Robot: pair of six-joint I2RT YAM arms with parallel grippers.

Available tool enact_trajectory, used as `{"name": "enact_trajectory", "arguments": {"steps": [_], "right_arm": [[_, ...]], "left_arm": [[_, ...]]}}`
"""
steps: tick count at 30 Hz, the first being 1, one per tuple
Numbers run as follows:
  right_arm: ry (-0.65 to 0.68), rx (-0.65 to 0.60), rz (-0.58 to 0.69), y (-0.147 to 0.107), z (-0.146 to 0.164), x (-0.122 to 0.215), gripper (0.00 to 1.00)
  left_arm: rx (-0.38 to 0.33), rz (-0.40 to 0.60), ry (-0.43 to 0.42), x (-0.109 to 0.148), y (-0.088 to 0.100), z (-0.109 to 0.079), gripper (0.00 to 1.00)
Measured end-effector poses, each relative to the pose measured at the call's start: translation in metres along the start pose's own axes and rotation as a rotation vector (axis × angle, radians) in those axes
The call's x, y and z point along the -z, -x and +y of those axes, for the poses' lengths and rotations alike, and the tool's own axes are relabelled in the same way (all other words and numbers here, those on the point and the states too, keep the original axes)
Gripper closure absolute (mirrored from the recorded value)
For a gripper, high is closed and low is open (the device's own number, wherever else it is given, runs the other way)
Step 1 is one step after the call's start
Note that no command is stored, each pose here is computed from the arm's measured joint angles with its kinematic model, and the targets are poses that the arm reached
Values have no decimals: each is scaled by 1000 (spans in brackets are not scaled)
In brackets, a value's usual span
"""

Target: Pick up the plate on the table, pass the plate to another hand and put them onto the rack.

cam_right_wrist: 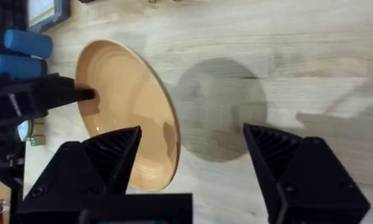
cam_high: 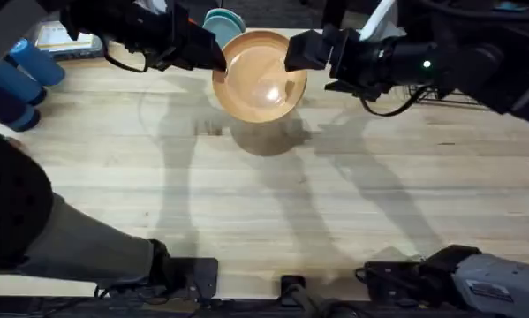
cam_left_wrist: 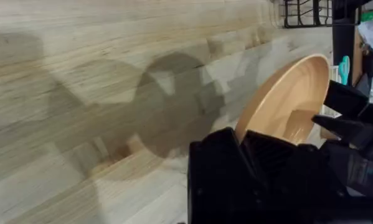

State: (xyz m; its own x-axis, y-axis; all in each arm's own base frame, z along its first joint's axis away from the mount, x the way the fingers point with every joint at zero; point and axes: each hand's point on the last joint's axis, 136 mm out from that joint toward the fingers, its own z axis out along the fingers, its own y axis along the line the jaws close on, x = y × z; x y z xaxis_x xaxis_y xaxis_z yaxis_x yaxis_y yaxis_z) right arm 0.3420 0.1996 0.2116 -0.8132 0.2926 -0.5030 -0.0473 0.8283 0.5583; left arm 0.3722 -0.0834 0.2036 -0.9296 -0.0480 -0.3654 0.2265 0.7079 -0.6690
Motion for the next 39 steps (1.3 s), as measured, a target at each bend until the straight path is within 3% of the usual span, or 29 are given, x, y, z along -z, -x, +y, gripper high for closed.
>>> {"name": "enact_trajectory", "arguments": {"steps": [13,18,25,33,38,39], "right_arm": [[-4,-26,5,2,-3,-18,11],[-4,-33,5,2,-3,-18,122],[-4,-61,5,2,-3,-18,390],[3,-74,16,-1,0,-18,954],[3,-74,19,-2,0,-18,969],[0,-74,21,-3,-1,-18,969]], "left_arm": [[0,0,0,0,0,0,960],[2,0,0,0,0,0,960],[3,0,0,0,0,0,960],[0,2,-15,-1,0,-4,960],[0,2,-15,-1,0,-4,958],[3,2,-17,-1,0,-4,813]]}}
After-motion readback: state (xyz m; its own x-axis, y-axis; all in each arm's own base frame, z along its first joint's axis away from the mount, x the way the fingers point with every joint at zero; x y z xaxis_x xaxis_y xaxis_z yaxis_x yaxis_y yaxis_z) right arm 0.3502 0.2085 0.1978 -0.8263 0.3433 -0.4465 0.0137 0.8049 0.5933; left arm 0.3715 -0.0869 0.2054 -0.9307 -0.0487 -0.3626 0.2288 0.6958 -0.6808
